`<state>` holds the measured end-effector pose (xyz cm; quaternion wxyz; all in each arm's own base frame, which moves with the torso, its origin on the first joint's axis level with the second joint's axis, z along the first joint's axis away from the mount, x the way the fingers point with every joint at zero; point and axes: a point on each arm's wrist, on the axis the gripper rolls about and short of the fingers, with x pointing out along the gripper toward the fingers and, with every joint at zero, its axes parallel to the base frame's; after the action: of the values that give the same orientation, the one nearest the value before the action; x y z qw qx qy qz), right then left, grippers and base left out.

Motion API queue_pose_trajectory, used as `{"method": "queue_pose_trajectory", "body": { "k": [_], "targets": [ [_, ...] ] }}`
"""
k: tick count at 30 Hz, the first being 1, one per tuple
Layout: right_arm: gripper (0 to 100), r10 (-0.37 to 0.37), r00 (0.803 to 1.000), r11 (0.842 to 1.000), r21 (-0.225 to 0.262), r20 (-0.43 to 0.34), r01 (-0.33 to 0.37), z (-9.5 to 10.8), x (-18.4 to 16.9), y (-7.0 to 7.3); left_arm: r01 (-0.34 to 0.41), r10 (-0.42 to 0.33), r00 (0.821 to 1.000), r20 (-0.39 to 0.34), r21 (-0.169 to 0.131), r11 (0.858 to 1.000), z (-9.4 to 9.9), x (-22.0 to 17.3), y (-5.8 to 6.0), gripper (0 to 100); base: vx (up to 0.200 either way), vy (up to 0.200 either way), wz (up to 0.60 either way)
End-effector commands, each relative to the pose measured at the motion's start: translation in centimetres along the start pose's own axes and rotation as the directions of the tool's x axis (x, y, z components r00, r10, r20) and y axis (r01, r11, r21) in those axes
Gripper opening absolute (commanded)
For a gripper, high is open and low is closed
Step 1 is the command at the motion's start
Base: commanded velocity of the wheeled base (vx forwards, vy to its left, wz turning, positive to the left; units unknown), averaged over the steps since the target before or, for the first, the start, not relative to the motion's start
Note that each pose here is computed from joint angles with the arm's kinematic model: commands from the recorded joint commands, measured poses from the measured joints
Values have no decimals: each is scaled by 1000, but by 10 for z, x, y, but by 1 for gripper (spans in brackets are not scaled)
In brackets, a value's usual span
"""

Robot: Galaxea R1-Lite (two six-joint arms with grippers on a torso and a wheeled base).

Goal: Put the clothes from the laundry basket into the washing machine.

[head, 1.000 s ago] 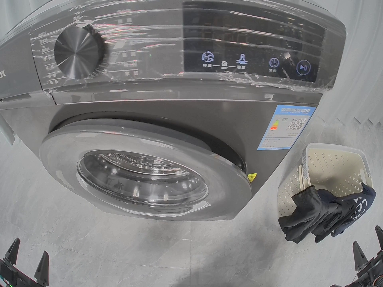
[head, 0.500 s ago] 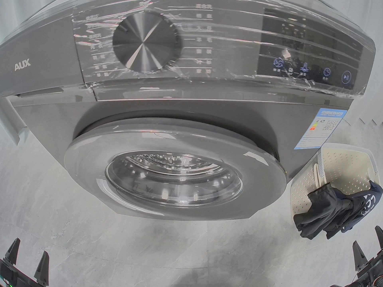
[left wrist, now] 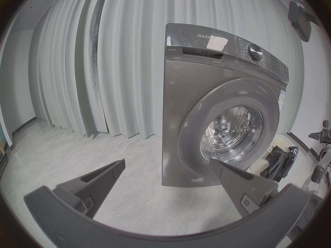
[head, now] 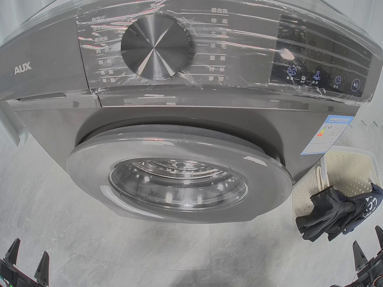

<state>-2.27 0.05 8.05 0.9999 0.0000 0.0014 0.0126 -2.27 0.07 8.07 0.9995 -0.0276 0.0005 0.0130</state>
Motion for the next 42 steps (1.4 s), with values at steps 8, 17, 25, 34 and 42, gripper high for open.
{"method": "queue_pose_trajectory", "body": {
  "k": [8, 17, 25, 34, 42],
  "targets": [
    [100, 1, 1000, 1000, 0, -3, -1, -5, 0, 0, -2, 2, 1000, -3, -1, 1000, -5, 0, 0, 100, 0, 125, 0],
    [100, 1, 1000, 1000, 0, -3, -1, -5, 0, 0, -2, 2, 1000, -3, 0, 1000, -5, 0, 0, 100, 0, 22, 0],
    [100, 1, 1000, 1000, 0, -5, -1, -5, 0, 0, -2, 2, 1000, -4, -1, 1000, -5, 0, 0, 100, 0, 0, 0],
    [100, 1, 1000, 1000, 0, -3, -1, -5, 0, 0, -2, 2, 1000, -3, 0, 1000, -5, 0, 0, 100, 0, 133, 0],
    [100, 1, 1000, 1000, 0, -3, -1, -5, 0, 0, -2, 2, 1000, -3, -1, 1000, -5, 0, 0, 100, 0, 0, 0]
  ]
}}
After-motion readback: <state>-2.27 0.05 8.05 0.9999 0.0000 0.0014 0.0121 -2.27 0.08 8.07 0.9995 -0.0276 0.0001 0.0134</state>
